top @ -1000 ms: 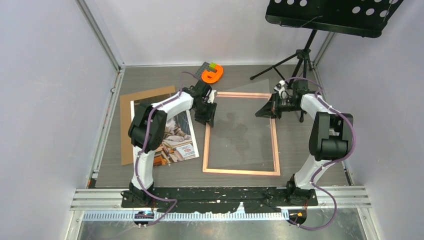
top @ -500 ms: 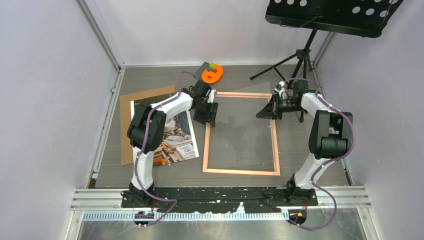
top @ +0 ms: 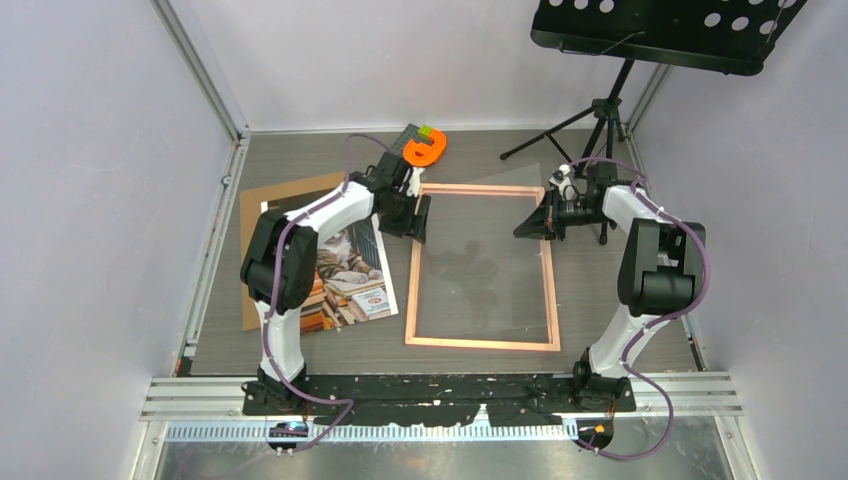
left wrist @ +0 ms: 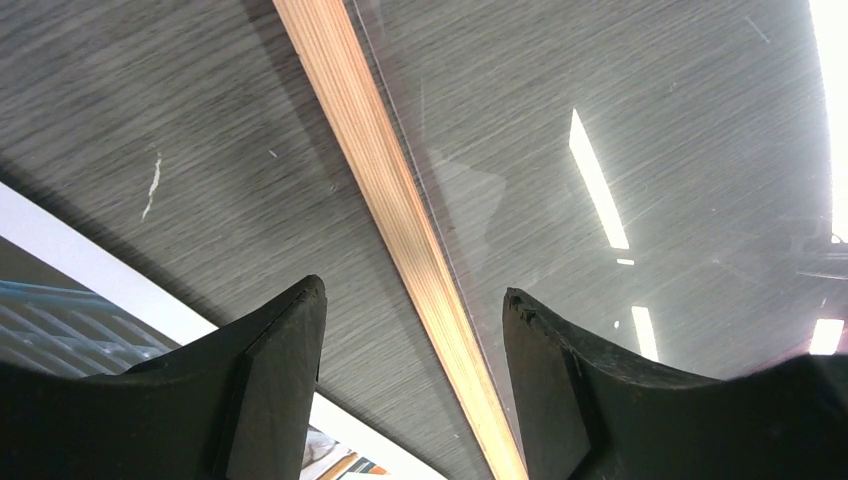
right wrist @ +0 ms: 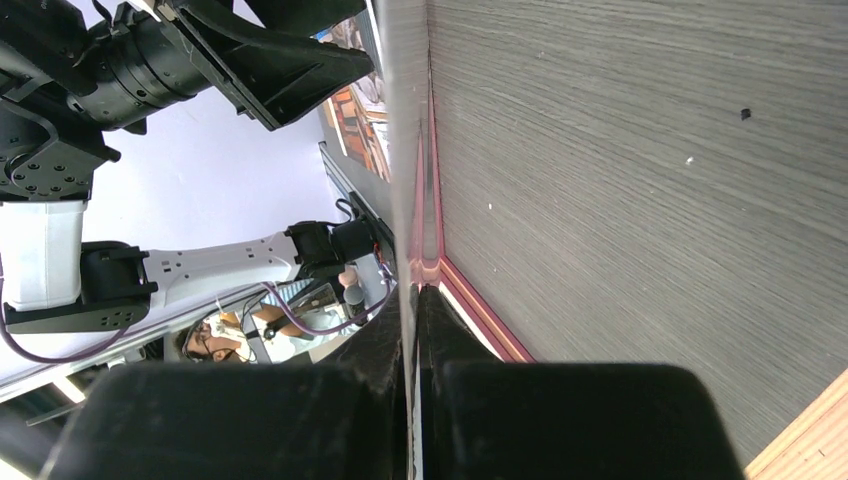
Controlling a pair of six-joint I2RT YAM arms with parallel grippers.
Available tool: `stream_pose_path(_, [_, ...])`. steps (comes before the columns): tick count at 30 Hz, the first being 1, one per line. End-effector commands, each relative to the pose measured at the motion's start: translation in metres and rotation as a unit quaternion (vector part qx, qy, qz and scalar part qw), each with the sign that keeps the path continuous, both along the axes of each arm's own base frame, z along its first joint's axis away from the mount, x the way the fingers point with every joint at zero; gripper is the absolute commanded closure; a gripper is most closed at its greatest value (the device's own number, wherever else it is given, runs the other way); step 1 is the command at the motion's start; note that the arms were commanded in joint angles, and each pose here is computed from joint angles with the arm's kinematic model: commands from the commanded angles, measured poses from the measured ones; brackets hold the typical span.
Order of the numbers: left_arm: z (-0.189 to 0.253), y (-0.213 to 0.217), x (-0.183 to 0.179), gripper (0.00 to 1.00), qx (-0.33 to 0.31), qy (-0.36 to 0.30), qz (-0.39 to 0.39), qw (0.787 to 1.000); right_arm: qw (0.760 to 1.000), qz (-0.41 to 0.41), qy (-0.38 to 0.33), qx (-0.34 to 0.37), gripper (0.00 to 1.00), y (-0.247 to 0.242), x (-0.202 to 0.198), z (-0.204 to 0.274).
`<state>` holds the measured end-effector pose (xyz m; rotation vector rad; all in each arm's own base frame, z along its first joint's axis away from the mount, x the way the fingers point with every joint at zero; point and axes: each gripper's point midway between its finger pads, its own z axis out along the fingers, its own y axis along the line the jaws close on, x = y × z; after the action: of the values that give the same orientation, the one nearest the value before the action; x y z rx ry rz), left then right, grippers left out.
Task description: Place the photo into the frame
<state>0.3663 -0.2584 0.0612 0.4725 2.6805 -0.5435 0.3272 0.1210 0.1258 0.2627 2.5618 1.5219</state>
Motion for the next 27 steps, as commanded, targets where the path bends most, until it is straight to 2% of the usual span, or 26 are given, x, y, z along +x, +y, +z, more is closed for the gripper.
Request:
stream_pose_path(1, [0.016,0.005,0.011,0.36,-0.006,-0.033,0.009,0.999,1.000,0.004,-0.018,0.013,0.94,0.002,0.006,0.006])
stream_pose_path(4, [0.013,0.010,0.012,0.39,0.000,-0.031,0.017,0.999,1.000,0.007,-0.018,0.010,0.94,0.003,0.007,0.001])
stream_pose_path(8, [0.007,0.010,0.008,0.52,-0.005,-0.017,0.015,1.000,1.000,0.006,-0.021,0.004,0.94,0.002,0.010,-0.006])
stream_pose_path(13, [-0.001,0.007,0.002,0.63,-0.014,0.001,0.007,1.000,1.000,0.002,-0.016,0.002,0.94,0.002,0.013,-0.015])
stream_pose_path(27, [-0.016,-0.002,-0.007,0.75,-0.034,0.037,0.005,0.999,0.998,-0.004,-0.029,-0.050,0.94,-0.008,0.024,-0.041])
